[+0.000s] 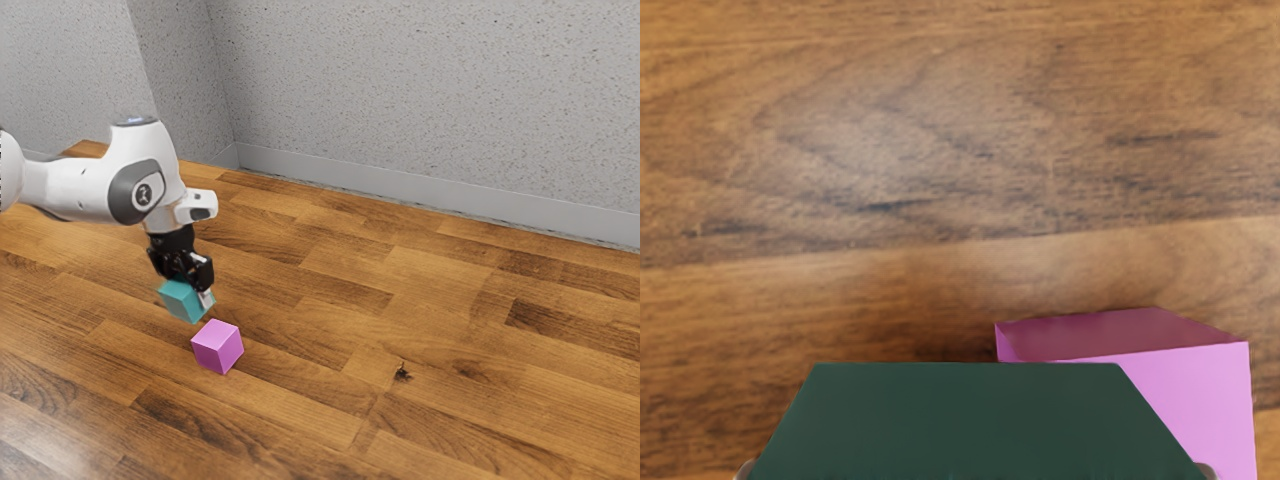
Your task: Pick up the blue block with one arm, and put the blue block on the pink block with one arm
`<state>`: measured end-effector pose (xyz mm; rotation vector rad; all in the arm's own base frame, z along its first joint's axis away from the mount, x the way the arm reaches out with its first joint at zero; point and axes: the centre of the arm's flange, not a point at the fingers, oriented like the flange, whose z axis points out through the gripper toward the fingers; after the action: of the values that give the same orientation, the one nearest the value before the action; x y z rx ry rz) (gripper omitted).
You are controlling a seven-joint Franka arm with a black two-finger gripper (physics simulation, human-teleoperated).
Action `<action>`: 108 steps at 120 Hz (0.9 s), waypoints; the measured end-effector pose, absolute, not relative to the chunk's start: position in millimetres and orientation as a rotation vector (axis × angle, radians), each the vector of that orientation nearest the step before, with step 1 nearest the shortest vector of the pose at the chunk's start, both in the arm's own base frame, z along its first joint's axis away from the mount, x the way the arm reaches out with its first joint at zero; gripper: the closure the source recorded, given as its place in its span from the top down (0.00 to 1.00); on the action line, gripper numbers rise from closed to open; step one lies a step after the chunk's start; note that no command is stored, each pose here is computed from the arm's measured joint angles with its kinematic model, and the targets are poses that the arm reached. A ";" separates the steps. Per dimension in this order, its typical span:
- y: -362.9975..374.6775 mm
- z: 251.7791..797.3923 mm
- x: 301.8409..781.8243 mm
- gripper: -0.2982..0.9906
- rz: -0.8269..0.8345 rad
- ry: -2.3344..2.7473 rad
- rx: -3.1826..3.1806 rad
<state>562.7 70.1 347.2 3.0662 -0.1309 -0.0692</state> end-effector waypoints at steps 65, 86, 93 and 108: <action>42.2 337.2 553.7 0.49 -0.091 -0.046 3.060; 38.7 336.1 554.2 0.49 -0.092 -0.028 3.059; 37.4 336.5 554.3 0.49 -0.090 -0.025 3.059; 34.2 336.9 554.7 0.49 -0.089 -0.020 3.060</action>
<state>554.7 34.2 336.9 3.0596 -0.0202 -0.0888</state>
